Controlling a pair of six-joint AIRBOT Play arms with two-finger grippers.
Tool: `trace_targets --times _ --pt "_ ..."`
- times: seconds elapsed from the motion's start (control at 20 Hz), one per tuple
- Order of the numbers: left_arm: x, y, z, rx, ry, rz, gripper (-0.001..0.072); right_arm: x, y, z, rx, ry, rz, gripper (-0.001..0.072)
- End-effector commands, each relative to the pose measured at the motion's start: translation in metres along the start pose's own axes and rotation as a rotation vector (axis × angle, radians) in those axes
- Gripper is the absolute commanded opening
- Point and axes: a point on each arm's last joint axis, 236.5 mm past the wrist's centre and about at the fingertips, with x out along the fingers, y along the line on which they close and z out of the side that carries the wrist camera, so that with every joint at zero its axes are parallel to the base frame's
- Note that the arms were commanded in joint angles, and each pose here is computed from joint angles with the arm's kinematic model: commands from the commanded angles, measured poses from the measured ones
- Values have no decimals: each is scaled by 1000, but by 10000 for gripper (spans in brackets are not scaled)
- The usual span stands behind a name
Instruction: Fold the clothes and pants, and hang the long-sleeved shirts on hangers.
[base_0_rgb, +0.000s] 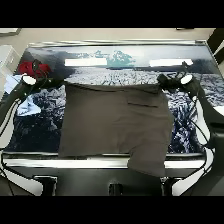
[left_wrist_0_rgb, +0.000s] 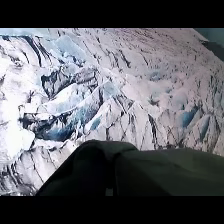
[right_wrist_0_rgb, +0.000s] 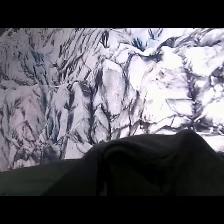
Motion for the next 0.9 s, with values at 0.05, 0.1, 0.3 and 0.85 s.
trace_targets --times 0.05,0.1,0.3,0.85 --pt "-59 1 -40 105 284 -42 31 -79 1 -30 -62 211 -36 43" --pt "-77 7 -62 101 399 -44 31 -98 -9 -56 -89 335 -84 43" --pt "-109 31 -159 63 793 -6 31 -136 -69 -145 -90 724 -281 42" --pt "-111 65 -207 50 924 95 30 -125 -97 -172 -14 770 -354 42"
